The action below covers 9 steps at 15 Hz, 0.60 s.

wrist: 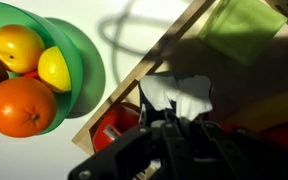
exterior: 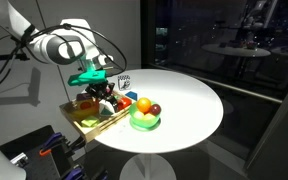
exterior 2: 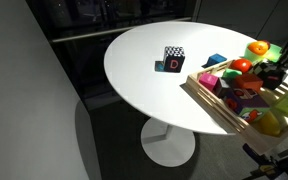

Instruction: Remove the block with a zebra image from the wooden tray and put it on the table

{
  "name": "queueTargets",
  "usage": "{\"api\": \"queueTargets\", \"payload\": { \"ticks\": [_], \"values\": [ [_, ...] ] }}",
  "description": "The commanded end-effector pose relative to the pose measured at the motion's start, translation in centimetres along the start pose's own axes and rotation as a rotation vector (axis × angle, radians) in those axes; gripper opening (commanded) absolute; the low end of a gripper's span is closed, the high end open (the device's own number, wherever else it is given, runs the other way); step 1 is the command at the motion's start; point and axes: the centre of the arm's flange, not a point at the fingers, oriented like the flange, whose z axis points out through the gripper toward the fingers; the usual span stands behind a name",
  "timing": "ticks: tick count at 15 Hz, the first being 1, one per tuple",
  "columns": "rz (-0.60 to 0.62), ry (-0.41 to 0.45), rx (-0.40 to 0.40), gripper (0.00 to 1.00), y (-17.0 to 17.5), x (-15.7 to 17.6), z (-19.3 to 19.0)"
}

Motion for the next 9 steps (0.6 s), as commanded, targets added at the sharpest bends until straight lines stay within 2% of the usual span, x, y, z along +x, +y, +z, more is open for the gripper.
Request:
{"api": "queueTargets", "payload": {
  "ticks": [1, 9],
  "values": [
    [0.076, 0.01, -0.004, 0.06, 0.3, 0.5, -3.1],
    [0.227, 0.048, -0.037, 0.06, 1.7, 4.3, -6.0]
  ]
}}
